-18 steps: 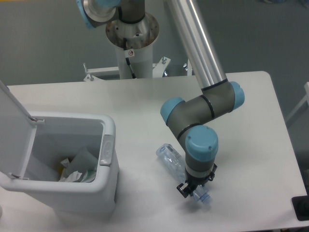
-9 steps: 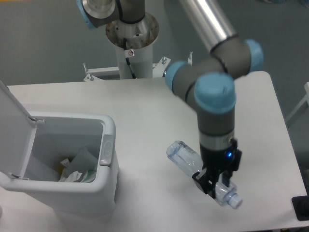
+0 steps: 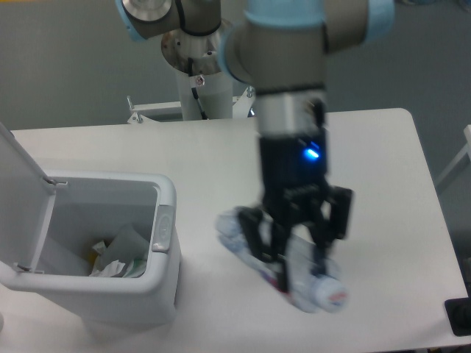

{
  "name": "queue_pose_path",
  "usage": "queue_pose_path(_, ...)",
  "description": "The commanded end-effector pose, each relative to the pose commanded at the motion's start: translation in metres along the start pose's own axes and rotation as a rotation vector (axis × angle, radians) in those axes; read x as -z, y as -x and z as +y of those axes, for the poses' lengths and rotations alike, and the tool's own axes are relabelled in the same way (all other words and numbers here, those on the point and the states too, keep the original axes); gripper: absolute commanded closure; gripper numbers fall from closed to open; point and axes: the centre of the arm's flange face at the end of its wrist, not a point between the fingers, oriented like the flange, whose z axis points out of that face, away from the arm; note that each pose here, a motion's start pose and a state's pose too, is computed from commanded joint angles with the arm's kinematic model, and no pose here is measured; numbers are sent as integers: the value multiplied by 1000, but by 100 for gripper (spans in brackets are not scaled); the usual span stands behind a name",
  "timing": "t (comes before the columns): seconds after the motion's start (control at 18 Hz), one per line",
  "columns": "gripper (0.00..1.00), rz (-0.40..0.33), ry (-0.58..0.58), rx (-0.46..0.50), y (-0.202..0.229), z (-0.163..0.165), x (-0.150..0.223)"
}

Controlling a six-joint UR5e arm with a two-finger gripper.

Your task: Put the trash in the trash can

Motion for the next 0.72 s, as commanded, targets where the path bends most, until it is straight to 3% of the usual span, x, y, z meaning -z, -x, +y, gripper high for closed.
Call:
queue_pose_path(0.17,47,53,11,-34,-46,15,10)
queue_pose_path(0.44,43,103,114,-75,-87,68,-15)
queue_pose_path(0.5,37,102,131,-73,-86,74,-22)
queue_pose_path(0.61,7,102,150,-73,-85,82,-30)
queue_pose_path(0.67,0,101,154,-74,-85,84,-32)
queue_pose_path(0.72,0,100,162,-74,-84,87,-33)
